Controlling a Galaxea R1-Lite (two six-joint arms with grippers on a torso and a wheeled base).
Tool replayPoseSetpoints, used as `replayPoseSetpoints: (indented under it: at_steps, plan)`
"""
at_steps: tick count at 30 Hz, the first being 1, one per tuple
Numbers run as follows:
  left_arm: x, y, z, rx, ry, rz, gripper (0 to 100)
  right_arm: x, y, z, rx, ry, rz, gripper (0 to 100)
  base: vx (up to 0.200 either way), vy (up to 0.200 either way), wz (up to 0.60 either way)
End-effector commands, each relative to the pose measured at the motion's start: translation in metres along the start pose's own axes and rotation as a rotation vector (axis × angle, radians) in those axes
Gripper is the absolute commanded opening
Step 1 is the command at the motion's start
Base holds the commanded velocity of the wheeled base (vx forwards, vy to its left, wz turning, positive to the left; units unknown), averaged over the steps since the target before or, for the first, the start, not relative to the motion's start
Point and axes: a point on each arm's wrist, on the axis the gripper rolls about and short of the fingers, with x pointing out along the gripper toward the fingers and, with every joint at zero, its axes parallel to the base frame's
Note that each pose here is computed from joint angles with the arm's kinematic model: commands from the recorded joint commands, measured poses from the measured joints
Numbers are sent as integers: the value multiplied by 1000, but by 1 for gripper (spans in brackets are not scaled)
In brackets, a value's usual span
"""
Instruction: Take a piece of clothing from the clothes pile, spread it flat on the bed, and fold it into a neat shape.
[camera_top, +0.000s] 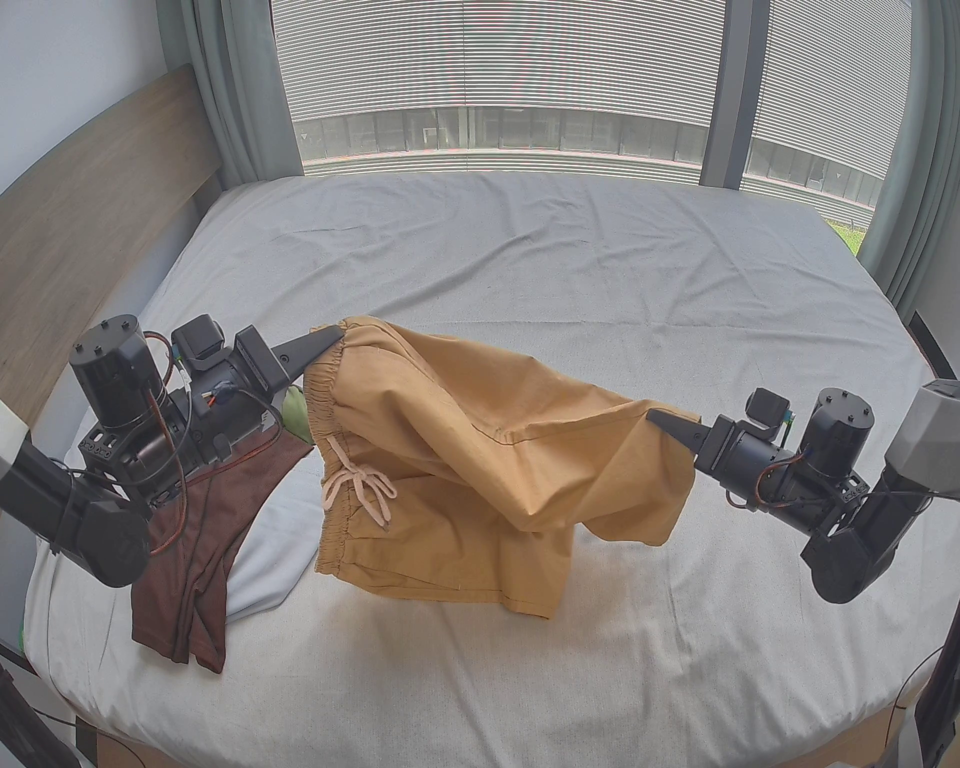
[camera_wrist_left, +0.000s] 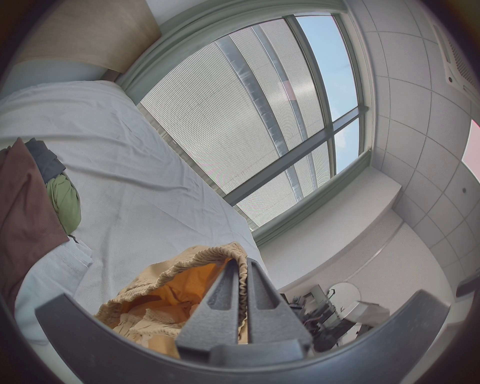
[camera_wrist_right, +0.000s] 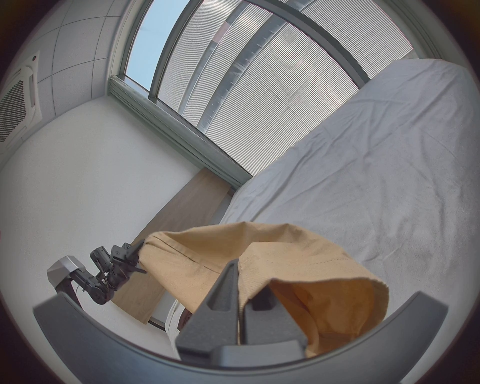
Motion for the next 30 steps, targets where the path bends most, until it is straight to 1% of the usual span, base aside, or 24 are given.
replayPoseSetpoints:
  at_steps: [1, 4, 6, 12, 14, 16, 17, 19, 24, 26, 28, 30]
  plan:
    - [-10, 4, 0, 33, 20, 5, 0, -11, 20, 25, -35, -64, 31, 0, 0, 0, 0]
    - [-13, 5, -2, 51, 27, -1, 0, -14, 21, 31, -42, -80, 30, 0, 0, 0, 0]
    - [-16, 5, -4, 67, 29, -17, 0, -18, 27, 40, -56, -106, 39, 0, 0, 0, 0]
    - [-19, 2, 1, 90, 1, -44, 0, -24, 31, 51, -68, -129, 35, 0, 0, 0, 0]
    - [-23, -4, 5, 99, -14, -55, 0, -28, 33, 57, -77, -148, 34, 0, 0, 0, 0]
    - [-24, -5, 5, 100, -14, -57, 0, -29, 35, 59, -81, -156, 37, 0, 0, 0, 0]
    - [-27, -8, 6, 105, -12, -72, 0, -31, 39, 64, -90, -169, 44, 0, 0, 0, 0]
    - [-28, -10, 7, 107, -11, -76, 0, -32, 41, 65, -91, -171, 46, 0, 0, 0, 0]
    - [-32, -12, 6, 108, -10, -79, 0, -44, 57, 80, -111, -205, 59, 0, 0, 0, 0]
    - [-32, -12, 7, 108, -11, -78, 0, -46, 61, 83, -117, -210, 63, 0, 0, 0, 0]
    - [-35, -9, 9, 109, -17, -67, 0, -52, 70, 88, -123, -219, 71, 0, 0, 0, 0]
    - [-37, -8, 8, 110, -6, -73, 0, -55, 74, 92, -128, -226, 76, 0, 0, 0, 0]
